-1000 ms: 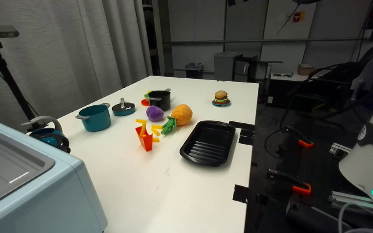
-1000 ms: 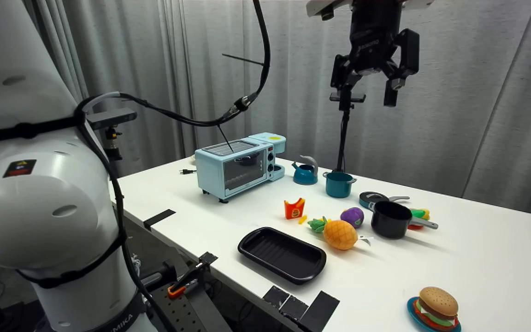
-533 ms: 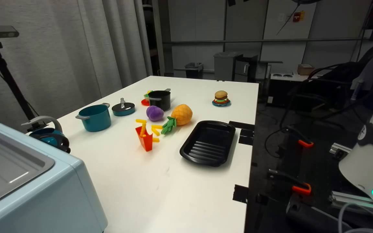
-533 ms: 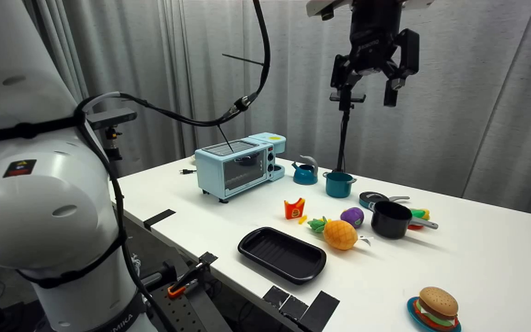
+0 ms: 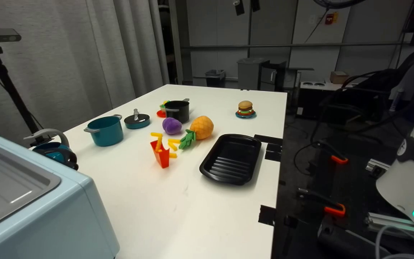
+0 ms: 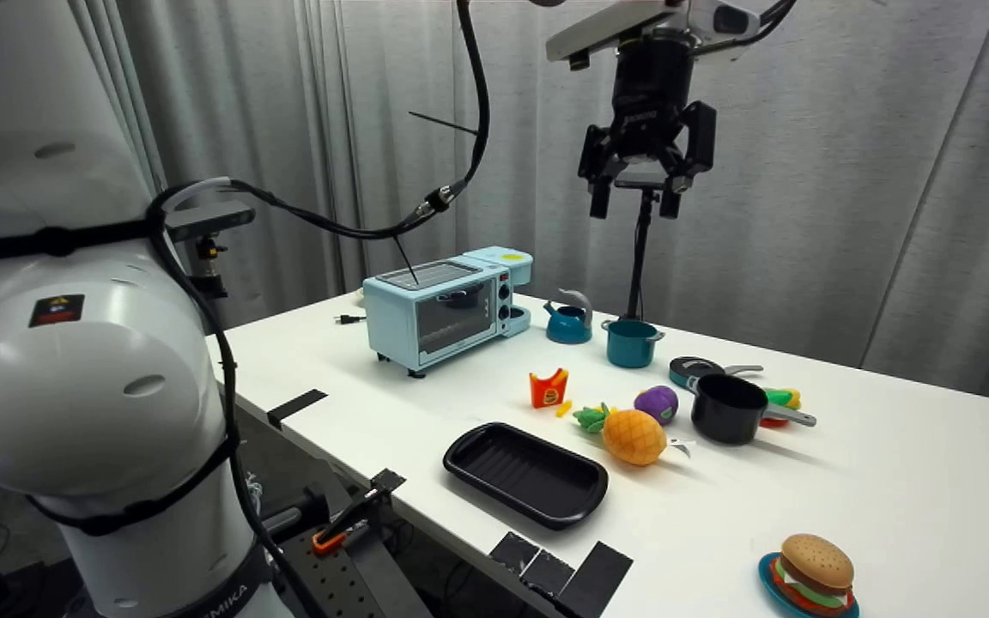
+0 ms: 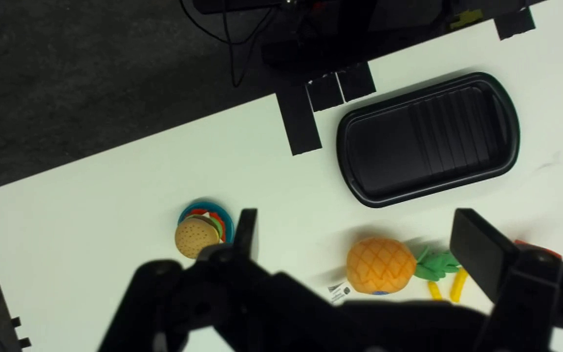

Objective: Pick up one potato chip from the table and place it inside the red pack

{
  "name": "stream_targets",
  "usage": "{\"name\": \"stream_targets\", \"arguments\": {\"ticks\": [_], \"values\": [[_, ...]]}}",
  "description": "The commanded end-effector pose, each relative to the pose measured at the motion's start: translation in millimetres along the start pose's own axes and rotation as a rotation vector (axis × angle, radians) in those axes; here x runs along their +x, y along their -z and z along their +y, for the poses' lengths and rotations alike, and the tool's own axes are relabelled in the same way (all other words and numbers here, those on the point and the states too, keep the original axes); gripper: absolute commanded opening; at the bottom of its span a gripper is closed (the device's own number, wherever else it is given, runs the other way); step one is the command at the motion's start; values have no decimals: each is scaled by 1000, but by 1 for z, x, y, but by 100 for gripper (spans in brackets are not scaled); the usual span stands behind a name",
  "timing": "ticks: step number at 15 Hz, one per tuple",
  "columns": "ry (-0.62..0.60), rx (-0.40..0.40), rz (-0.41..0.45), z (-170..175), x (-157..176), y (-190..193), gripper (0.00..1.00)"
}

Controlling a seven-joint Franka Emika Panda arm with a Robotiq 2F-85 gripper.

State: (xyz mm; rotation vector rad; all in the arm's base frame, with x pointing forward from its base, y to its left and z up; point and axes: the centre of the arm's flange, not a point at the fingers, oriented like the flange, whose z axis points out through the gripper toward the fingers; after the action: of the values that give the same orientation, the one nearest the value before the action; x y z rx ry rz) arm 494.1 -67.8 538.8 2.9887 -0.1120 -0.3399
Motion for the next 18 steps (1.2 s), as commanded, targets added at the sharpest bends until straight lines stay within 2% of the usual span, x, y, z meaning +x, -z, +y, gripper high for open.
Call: {"name": "stream_targets", "arguments": {"ticks": [1,5,8,12,13,18], "values": [[55,43,-10,-35,41,6,100],[86,93,36,-77,85,-4,100],[95,133,94,-95,110,-11,100],[90,196,168,-104,125,-14,100],[87,221,184,-134,128,-35,100],[82,281,263,-170,139,-57,100]]}}
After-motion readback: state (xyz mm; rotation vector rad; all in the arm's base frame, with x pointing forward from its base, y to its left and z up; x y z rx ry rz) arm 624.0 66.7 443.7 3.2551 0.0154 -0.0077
